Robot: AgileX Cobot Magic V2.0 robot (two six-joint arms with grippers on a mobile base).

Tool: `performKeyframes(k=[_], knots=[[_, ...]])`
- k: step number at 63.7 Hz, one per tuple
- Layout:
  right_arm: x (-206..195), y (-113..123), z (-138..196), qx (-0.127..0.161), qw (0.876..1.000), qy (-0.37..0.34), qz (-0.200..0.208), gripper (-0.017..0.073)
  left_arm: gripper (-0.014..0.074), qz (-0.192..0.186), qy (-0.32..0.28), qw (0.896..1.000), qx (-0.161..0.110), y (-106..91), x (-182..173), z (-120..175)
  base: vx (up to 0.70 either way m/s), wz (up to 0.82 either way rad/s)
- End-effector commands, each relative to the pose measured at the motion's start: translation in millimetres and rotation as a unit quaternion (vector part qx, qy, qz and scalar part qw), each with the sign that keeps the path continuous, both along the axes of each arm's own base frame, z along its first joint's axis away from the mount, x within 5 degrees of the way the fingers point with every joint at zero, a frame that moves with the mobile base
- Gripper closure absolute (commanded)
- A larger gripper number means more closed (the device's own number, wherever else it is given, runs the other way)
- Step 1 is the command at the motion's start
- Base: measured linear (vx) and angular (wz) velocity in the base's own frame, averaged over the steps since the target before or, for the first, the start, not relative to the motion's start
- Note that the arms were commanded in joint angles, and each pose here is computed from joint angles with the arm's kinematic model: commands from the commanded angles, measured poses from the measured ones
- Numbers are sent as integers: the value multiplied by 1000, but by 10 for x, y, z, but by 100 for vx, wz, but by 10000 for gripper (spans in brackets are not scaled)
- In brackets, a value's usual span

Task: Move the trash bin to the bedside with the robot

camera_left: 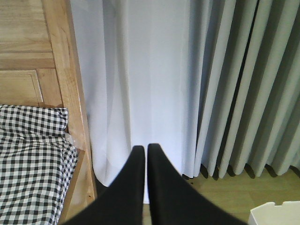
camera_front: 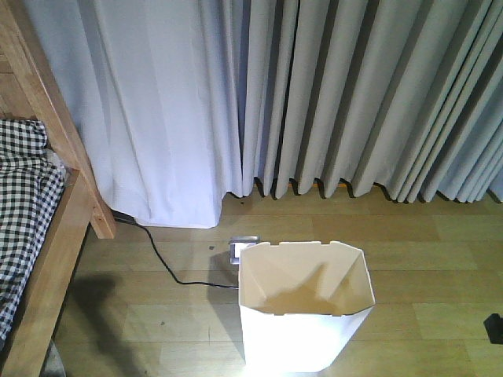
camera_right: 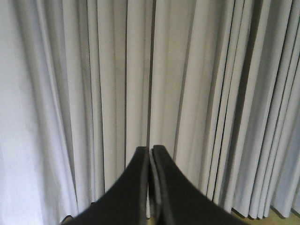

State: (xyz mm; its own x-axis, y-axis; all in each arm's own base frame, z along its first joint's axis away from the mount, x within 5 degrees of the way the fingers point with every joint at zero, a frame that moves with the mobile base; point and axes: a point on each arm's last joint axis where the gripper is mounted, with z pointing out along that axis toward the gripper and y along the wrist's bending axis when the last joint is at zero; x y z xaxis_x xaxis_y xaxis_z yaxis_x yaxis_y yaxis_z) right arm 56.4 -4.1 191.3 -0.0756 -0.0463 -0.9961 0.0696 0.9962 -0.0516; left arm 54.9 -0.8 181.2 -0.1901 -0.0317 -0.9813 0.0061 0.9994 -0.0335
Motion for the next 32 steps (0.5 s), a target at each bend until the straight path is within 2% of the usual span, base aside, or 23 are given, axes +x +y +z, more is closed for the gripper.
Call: performKeyframes(k=[1, 32], knots=[[-5, -3, 53, -10, 999, -40, -2, 568, 599, -2, -32, 999, -4, -3, 7, 6, 0, 0], [-4, -3, 52, -10, 999, -39, -2, 568, 599, -2, -32, 999, -4, -3, 7, 6, 0, 0]])
